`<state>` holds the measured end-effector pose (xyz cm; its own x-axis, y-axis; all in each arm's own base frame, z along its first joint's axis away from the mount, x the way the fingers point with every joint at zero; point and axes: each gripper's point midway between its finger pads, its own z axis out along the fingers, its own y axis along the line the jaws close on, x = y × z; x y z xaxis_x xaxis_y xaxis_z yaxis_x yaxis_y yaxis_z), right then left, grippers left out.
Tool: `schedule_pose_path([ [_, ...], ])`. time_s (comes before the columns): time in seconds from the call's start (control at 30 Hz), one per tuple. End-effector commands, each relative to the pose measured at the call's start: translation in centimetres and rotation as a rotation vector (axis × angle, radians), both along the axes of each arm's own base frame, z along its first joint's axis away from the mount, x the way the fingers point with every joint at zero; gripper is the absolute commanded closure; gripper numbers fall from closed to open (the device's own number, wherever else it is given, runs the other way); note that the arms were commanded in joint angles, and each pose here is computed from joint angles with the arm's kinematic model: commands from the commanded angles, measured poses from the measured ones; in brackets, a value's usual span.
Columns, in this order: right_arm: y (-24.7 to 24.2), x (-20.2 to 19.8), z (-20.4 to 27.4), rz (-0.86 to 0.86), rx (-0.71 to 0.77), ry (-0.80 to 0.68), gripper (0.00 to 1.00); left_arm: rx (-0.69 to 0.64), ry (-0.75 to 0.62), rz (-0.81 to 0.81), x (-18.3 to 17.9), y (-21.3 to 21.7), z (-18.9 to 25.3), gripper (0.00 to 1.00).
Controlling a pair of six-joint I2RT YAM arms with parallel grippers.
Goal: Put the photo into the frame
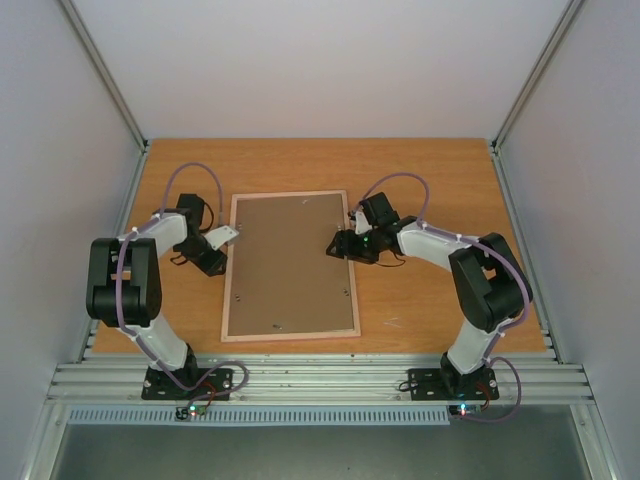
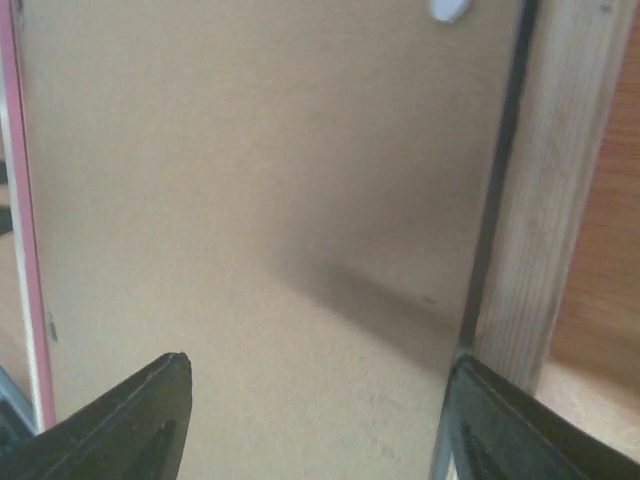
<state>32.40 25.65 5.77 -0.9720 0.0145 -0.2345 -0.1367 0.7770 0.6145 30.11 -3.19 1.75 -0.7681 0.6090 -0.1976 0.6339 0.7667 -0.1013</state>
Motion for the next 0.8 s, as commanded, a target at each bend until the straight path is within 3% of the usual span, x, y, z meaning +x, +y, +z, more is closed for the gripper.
schedule_pose_path([
  [0.0,-1.0,0.4,1.7,0.024,-0.085,-0.085,0.26,-0.021,-0.069,0.036,1.8,-0.2,1.3,0.55],
  [0.1,-1.6,0.1,2.1,0.02,-0.112,-0.089,0.17,-0.031,-0.078,0.076,2.5,0.3,1.8,0.53],
  [0.2,-1.7,-0.3,3.0,0.006,-0.077,-0.083,0.14,-0.049,-0.075,0.112,3.1,0.7,2.0,0.53],
  [0.57,-1.6,-0.4,6.0,0.137,0.106,-0.15,0.17,-0.09,-0.085,0.034,5.3,-1.5,1.6,0.55],
  [0.77,-1.7,-1.3,6.9,0.209,0.137,-0.198,0.22,-0.085,-0.088,-0.096,5.1,-5.3,1.0,0.58],
])
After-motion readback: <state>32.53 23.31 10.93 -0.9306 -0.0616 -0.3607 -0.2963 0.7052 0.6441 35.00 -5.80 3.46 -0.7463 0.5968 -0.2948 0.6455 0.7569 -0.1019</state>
